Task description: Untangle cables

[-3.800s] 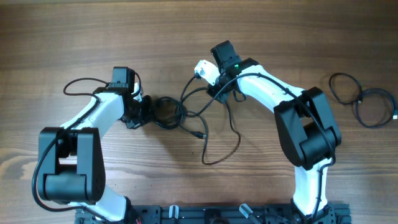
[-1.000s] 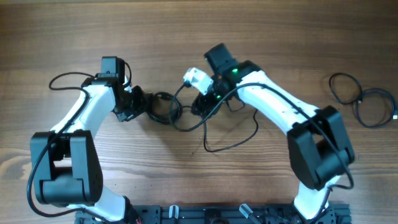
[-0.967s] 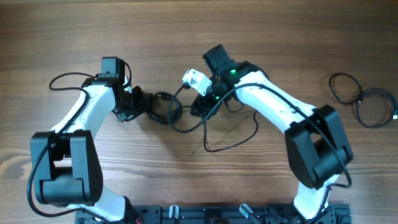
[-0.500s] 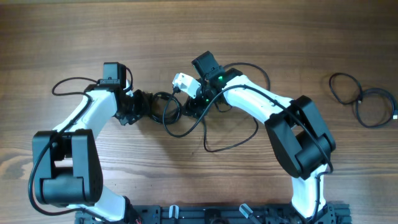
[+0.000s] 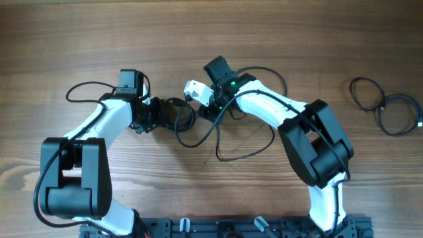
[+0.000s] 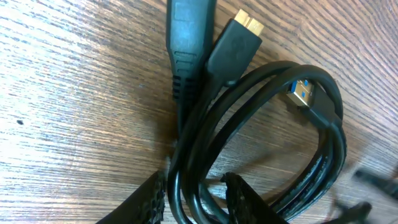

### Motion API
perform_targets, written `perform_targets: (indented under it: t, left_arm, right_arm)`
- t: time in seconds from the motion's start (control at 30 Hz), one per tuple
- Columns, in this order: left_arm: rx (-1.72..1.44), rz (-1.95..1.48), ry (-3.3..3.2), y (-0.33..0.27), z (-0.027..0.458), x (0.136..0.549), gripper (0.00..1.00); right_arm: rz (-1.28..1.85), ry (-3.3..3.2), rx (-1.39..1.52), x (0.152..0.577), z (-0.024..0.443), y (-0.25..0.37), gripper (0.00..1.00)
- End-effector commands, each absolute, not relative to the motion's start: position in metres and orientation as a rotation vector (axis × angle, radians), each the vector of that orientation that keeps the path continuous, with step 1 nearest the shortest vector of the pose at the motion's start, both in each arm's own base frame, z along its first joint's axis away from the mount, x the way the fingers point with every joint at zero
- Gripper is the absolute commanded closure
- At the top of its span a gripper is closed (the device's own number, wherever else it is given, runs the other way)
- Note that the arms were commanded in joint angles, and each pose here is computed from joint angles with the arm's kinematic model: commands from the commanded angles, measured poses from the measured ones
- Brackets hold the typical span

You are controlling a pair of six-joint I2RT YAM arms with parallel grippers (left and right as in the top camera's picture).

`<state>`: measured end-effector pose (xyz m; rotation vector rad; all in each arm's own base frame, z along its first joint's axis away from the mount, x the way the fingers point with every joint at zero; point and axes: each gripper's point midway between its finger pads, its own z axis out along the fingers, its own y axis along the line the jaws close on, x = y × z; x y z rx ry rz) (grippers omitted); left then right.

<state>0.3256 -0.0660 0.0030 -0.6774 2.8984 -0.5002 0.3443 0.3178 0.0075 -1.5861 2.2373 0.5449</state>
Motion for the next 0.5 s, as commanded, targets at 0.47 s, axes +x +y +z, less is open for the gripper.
perform_targets:
  t: [0.47]
  left_arm:
    - [-0.687, -0.460, 2.915, -0.063, -0.004, 0.321, 0.58]
  right_arm:
    - [0.579, 2.162, -1.480, 0.316, 0.139, 0.303, 0.96]
